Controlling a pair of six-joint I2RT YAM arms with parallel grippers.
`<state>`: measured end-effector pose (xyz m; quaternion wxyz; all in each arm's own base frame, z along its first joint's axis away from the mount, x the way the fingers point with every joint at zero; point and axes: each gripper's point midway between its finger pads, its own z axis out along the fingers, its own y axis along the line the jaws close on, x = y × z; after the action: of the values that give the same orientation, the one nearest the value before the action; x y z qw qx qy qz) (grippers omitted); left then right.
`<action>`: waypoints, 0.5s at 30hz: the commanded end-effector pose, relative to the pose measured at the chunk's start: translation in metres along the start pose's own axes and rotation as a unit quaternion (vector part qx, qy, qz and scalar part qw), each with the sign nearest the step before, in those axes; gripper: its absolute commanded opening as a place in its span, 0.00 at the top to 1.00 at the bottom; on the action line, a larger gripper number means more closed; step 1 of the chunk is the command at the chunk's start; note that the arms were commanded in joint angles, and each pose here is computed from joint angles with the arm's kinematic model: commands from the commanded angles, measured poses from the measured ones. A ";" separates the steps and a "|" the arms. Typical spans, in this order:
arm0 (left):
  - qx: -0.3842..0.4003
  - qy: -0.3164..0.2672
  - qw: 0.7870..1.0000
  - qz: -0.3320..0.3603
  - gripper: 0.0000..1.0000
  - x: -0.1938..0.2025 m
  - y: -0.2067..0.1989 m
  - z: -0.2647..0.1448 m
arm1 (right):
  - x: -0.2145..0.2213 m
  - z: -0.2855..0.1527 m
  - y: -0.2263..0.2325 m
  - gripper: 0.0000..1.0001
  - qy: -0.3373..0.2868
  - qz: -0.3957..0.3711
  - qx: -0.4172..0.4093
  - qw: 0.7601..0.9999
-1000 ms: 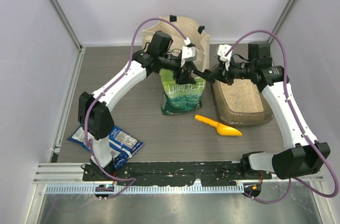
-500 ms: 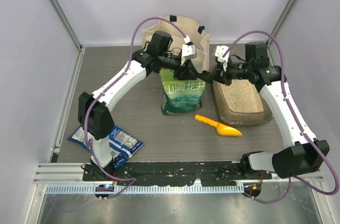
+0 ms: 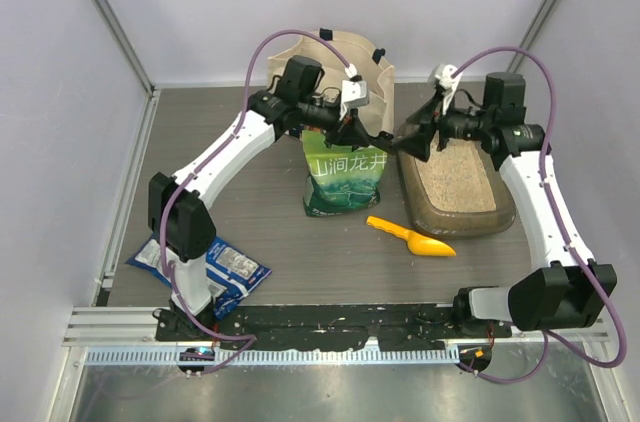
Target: Fill the litter box with clean litter
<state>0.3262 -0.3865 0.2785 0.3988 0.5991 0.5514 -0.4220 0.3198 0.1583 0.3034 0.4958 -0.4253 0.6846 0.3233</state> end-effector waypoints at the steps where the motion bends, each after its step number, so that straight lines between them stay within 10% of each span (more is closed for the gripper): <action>1: 0.012 -0.032 0.999 -0.020 1.00 -0.023 -0.004 -0.015 | -0.023 -0.004 0.004 0.15 -0.064 0.087 -0.025 0.994; 15: 0.038 -0.049 0.995 -0.078 1.00 -0.026 -0.013 -0.021 | -0.025 0.015 0.003 0.24 -0.115 0.083 -0.066 0.988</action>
<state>0.3196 -0.3754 0.2876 0.3578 0.5492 0.5795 -0.4842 0.3269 0.1719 0.3000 0.4878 -0.3260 0.6720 0.4518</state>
